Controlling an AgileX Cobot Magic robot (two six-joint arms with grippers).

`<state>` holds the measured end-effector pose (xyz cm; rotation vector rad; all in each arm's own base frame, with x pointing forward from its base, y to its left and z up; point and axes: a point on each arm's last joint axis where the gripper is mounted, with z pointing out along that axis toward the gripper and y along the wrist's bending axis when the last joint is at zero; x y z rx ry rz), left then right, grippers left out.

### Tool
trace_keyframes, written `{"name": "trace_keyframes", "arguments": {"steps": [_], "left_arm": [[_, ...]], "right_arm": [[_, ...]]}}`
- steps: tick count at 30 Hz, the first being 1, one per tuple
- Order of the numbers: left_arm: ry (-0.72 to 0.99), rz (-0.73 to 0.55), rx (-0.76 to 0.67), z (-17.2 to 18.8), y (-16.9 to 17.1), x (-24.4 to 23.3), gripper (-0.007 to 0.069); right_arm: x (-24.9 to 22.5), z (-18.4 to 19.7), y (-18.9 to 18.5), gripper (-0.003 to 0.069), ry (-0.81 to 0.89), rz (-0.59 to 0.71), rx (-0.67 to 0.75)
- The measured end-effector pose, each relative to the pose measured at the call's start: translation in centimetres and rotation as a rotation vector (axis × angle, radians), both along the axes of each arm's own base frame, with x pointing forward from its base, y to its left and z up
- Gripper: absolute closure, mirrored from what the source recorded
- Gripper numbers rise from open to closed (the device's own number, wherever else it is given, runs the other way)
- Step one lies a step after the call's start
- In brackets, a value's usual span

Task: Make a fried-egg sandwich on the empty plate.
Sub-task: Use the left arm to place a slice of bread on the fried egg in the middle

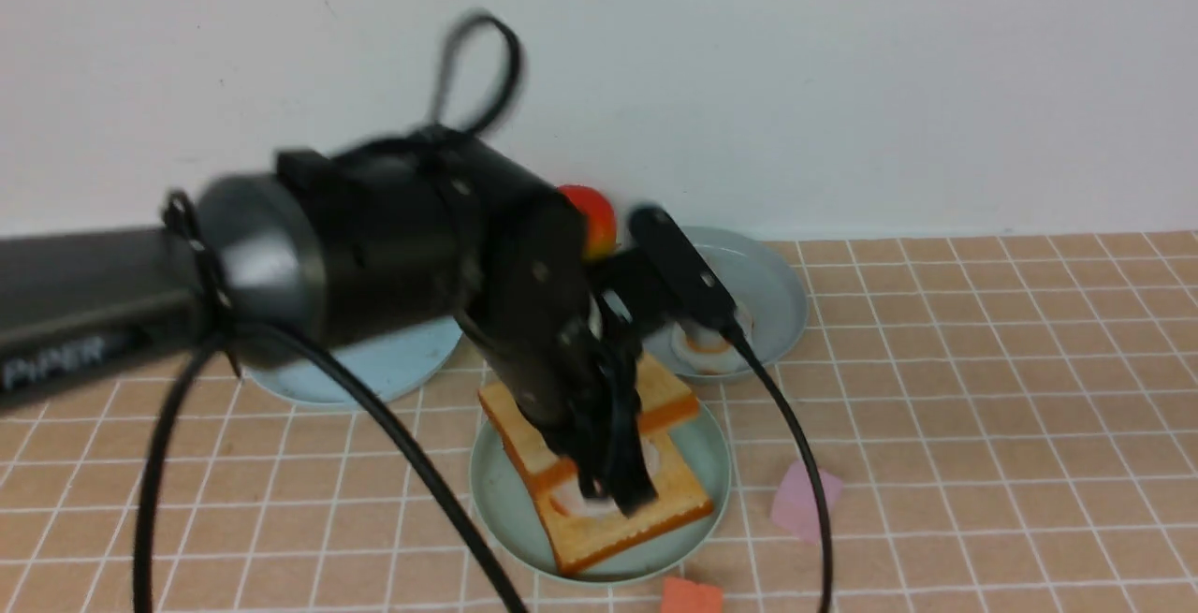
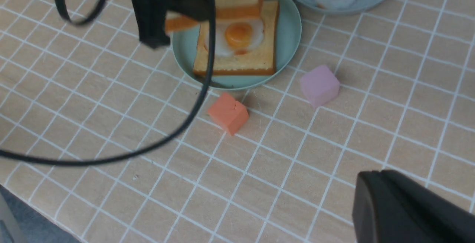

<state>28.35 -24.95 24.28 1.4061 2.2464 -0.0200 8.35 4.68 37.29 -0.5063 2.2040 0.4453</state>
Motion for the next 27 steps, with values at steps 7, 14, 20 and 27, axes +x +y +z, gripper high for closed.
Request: {"name": "trace_keyframes", "arguments": {"steps": [7,14,20,27], "left_arm": [[-0.020,-0.051,0.015,-1.0,-1.2,-1.3,0.0617],[-0.004,-0.054,0.043,-2.3,-1.4,-1.0,0.0617],[0.036,-0.047,0.063,-3.9,-1.7,-0.8,0.0617],[0.058,-0.040,0.057,-4.9,-2.0,-0.7,0.0613]], "right_arm": [[-1.4,0.4,-0.2,0.0645,-0.054,-0.001,0.001],[-1.4,0.4,-0.3,0.0645,-0.053,0.000,0.000],[-1.4,0.4,-0.3,0.0645,-0.050,0.002,-0.001],[-1.6,0.3,-0.2,0.0645,-0.036,0.009,-0.006]]}}
